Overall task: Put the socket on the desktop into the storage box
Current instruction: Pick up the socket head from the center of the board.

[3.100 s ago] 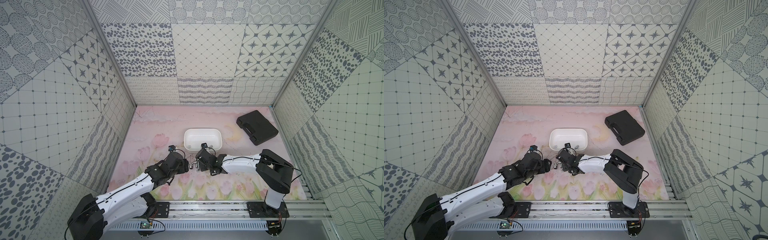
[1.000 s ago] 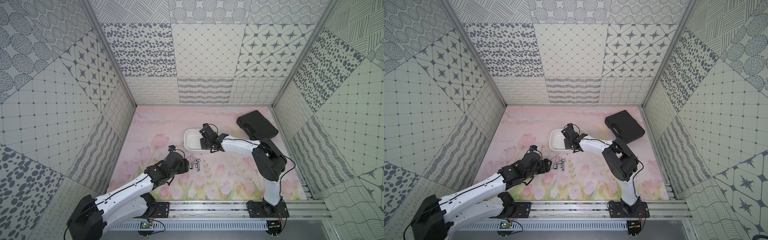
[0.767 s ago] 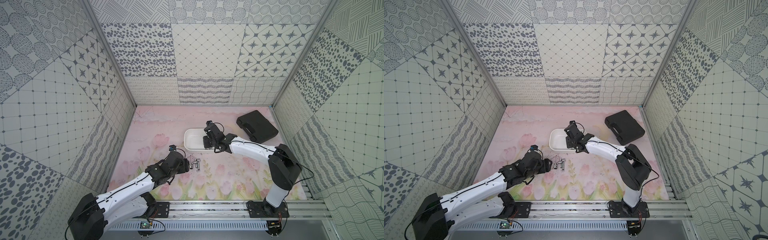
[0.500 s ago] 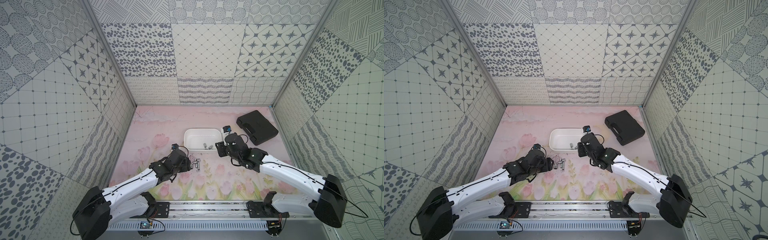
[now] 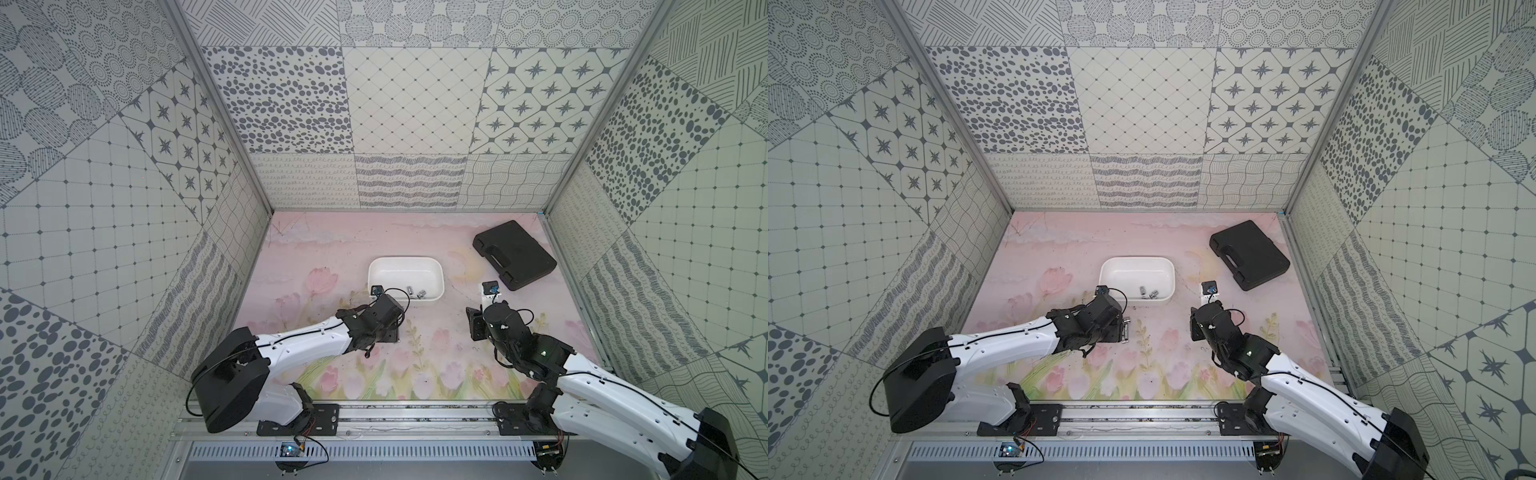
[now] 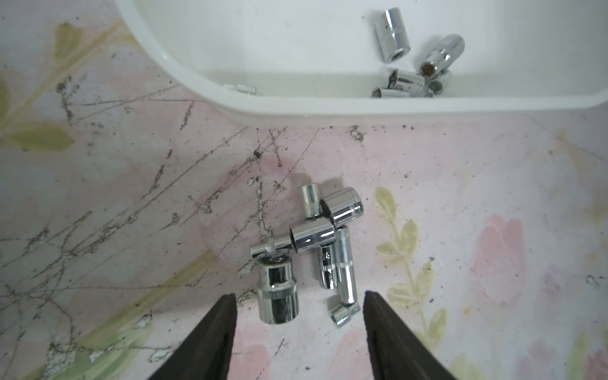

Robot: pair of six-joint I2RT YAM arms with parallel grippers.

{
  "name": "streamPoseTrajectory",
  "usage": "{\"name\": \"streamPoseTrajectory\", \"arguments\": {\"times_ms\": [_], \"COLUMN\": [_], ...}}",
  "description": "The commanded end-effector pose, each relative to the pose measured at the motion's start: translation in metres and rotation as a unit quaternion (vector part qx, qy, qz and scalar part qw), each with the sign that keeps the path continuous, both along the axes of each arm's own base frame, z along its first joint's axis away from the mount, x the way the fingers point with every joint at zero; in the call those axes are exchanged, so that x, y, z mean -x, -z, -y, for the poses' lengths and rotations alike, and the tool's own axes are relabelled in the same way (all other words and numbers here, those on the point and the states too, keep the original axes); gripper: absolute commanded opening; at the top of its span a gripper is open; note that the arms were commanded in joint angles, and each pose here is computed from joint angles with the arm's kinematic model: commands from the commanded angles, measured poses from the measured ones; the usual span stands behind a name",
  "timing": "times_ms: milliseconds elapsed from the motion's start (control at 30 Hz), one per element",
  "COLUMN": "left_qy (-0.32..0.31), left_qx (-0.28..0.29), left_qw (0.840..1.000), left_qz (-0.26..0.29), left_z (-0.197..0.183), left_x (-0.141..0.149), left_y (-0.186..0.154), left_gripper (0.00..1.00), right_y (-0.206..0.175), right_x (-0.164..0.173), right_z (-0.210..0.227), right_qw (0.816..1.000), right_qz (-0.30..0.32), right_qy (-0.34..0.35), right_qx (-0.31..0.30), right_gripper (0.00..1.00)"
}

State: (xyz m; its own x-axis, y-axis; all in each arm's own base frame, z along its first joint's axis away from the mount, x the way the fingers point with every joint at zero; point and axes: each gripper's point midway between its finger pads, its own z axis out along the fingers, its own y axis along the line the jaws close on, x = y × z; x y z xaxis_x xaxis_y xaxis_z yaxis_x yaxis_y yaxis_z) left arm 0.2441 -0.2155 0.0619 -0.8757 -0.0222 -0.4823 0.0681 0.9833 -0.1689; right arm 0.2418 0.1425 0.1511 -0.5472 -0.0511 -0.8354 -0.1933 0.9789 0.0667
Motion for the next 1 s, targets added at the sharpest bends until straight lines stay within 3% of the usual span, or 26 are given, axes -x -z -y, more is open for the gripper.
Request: {"name": "streamPoseTrajectory", "arguments": {"times_ms": [0, 267, 500, 600, 967], "left_qy": [0.008, -0.005, 0.012, 0.018, 0.012], "left_qx": [-0.075, -0.099, -0.086, -0.095, -0.104], "left_qw": [0.997, 0.995, 0.996, 0.994, 0.993], "left_qz": [-0.003, -0.016, -0.033, -0.042, -0.057], "left_z": [-0.013, -0.025, -0.016, -0.015, -0.014], "left_x": [0.000, 0.005, 0.009, 0.010, 0.009], "left_y": [0.008, 0.015, 0.024, 0.029, 0.037], "left_gripper": [0.65, 0.55, 0.47, 0.32, 0.37], "right_y": [-0.004, 0.006, 0.006, 0.007, 0.007], "right_x": [-0.006, -0.009, -0.009, -0.009, -0.009], "right_z": [0.004, 0.002, 0.004, 0.004, 0.003], "right_qw": [1.000, 1.000, 0.999, 0.999, 0.999], "right_qz": [0.018, 0.003, 0.005, 0.004, 0.003], "right_qy": [0.014, 0.019, 0.022, 0.021, 0.019], "right_qx": [0.006, 0.024, 0.026, 0.026, 0.025], "right_gripper": [0.44, 0.44, 0.44, 0.44, 0.44]}}
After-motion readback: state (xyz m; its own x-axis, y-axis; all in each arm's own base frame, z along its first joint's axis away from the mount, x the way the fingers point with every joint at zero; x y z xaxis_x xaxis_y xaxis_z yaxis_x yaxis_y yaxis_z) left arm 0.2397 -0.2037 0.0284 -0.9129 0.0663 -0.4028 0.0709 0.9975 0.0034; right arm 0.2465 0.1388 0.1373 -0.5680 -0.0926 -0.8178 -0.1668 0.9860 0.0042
